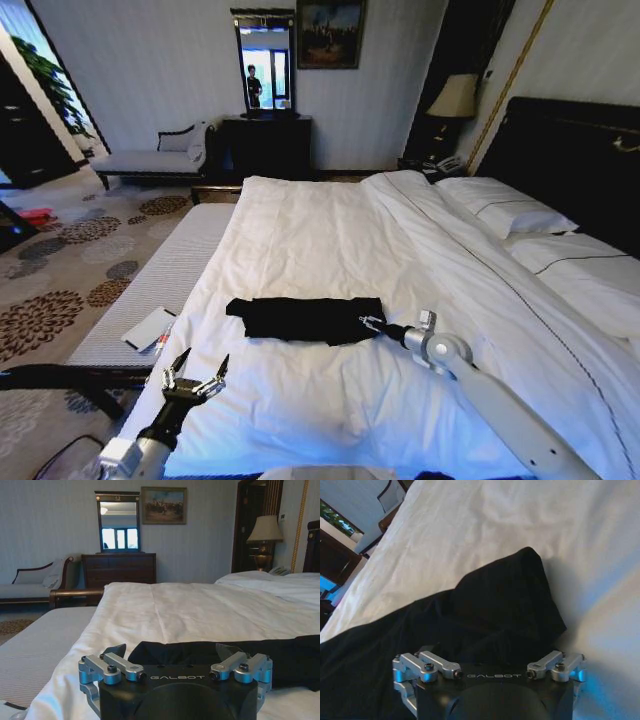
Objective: Fold the clothes on the bed.
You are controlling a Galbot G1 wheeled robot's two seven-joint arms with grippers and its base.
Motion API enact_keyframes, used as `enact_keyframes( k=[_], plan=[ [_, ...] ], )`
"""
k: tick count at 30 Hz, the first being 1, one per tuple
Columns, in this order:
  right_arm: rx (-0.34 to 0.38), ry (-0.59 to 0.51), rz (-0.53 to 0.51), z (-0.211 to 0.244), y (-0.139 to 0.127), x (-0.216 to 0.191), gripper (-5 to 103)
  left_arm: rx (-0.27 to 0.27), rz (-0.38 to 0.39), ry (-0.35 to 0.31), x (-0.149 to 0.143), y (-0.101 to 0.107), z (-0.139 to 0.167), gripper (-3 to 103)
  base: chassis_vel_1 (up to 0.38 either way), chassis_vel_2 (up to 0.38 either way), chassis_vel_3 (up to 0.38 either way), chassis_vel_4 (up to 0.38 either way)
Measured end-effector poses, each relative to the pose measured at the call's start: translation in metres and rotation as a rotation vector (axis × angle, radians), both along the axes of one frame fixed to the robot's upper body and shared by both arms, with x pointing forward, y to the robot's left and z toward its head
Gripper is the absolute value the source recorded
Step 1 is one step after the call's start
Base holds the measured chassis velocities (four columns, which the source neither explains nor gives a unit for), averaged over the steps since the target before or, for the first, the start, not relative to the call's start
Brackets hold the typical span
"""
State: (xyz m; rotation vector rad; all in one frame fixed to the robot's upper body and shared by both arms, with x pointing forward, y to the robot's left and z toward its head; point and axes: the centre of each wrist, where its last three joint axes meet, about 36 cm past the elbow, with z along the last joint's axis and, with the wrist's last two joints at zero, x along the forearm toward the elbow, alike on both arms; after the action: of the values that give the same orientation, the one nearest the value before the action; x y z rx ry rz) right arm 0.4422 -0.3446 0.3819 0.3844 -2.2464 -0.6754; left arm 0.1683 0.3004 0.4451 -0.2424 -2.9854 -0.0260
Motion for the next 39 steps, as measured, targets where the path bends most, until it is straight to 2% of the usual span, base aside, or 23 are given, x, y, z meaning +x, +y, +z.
enact_keyframes(
  k=[1, 4, 6, 7, 10, 14, 16, 20, 21, 22, 24, 27, 32, 39],
  plan=[
    [-0.001, 0.001, 0.001, -0.001, 0.000, -0.001, 99, 0.000, 0.000, 0.000, 0.000, 0.000, 0.000, 100, 0.000, 0.000, 0.000, 0.000],
    [0.000, -0.006, 0.010, 0.002, 0.006, -0.006, 84, 0.000, 0.000, 0.000, 0.000, 0.000, 0.000, 100, 0.000, 0.000, 0.000, 0.000],
    [0.001, -0.007, 0.011, 0.002, 0.007, -0.006, 84, 0.000, 0.000, 0.000, 0.000, 0.000, 0.000, 100, 0.000, 0.000, 0.000, 0.000],
    [0.002, -0.013, 0.014, 0.004, 0.009, -0.008, 73, 0.000, 0.000, 0.000, 0.000, 0.000, 0.000, 100, 0.000, 0.000, 0.000, 0.000],
    [0.000, -0.017, 0.014, 0.006, 0.010, -0.008, 68, 0.000, 0.001, 0.001, 0.000, 0.000, 0.000, 100, 0.000, 0.000, 0.000, 0.000],
    [0.002, -0.036, 0.009, 0.012, 0.013, -0.009, 45, 0.000, 0.001, 0.001, 0.000, 0.000, 0.000, 100, 0.000, 0.000, 0.000, 0.000],
    [0.004, -0.040, 0.008, 0.013, 0.014, -0.009, 45, 0.000, 0.001, 0.001, 0.000, 0.000, 0.000, 100, 0.000, 0.000, 0.000, 0.000],
    [0.015, -0.074, -0.017, 0.023, 0.018, -0.009, 24, 0.000, 0.001, 0.001, 0.000, 0.000, 0.000, 100, 0.000, 0.000, 0.000, 0.000],
    [0.015, -0.074, -0.017, 0.023, 0.018, -0.009, 24, 0.000, 0.001, 0.001, 0.000, 0.000, 0.000, 100, 0.000, 0.000, 0.000, 0.000],
    [0.018, -0.081, -0.025, 0.026, 0.018, -0.011, 18, 0.000, 0.001, 0.001, 0.000, 0.000, 0.000, 100, 0.000, 0.000, 0.000, 0.000],
    [0.020, -0.085, -0.028, 0.028, 0.018, -0.012, 18, 0.000, 0.001, 0.001, 0.000, 0.000, 0.000, 100, 0.000, 0.000, 0.000, 0.000],
    [0.024, -0.098, -0.036, 0.032, 0.018, -0.018, 5, 0.000, 0.001, 0.001, 0.000, 0.000, 0.000, 100, 0.000, 0.000, 0.000, 0.000],
    [0.034, -0.100, -0.005, 0.030, 0.026, -0.010, 5, 0.000, 0.001, 0.001, 0.000, 0.000, 0.000, 100, 0.000, 0.000, 0.000, 0.000],
    [0.032, -0.117, -0.026, 0.030, 0.024, -0.021, 5, 0.000, 0.001, 0.001, 0.000, 0.000, 0.000, 100, 0.000, 0.000, 0.000, 0.000]
  ],
)
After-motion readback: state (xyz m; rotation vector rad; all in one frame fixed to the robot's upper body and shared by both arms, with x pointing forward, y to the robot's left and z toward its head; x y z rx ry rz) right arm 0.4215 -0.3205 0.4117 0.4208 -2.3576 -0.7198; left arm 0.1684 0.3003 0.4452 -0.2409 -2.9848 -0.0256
